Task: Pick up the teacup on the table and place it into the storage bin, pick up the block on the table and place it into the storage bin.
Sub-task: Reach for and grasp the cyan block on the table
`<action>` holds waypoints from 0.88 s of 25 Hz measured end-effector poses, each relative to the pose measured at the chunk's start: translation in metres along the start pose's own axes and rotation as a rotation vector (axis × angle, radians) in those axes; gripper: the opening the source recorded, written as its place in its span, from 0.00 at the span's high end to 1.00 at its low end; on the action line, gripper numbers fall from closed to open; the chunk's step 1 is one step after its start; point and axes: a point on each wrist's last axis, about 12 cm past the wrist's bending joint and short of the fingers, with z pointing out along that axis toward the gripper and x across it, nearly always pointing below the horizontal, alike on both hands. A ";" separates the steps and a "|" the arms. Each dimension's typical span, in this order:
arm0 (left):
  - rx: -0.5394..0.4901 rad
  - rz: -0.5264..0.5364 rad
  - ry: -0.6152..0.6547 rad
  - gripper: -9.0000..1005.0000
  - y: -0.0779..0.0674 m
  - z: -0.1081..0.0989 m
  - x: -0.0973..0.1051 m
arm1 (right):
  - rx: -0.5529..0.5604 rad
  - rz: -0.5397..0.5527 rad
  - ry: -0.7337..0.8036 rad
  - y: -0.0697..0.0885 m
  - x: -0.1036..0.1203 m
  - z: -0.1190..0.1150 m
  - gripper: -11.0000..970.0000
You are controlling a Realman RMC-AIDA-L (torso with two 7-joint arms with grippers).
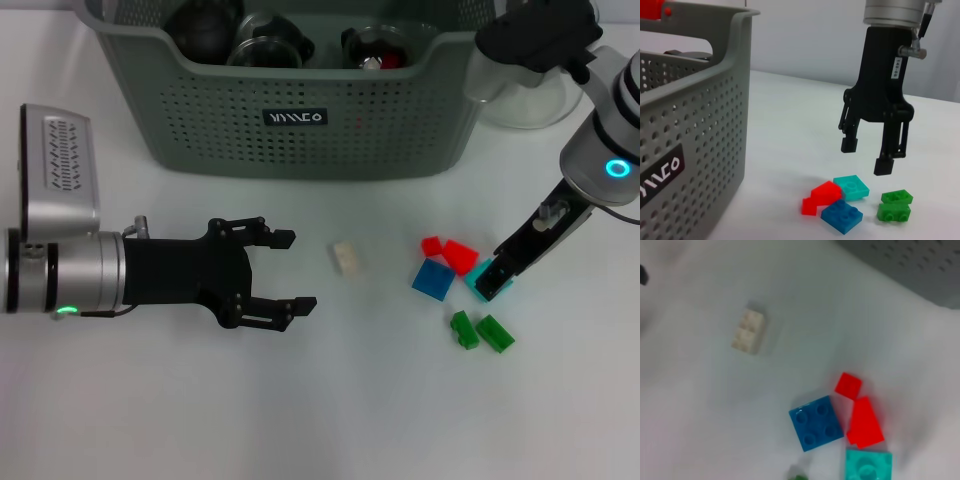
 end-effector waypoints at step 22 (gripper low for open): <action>0.002 0.004 -0.002 0.14 -0.001 0.001 0.000 | 0.070 -0.030 0.004 0.009 -0.009 0.023 0.14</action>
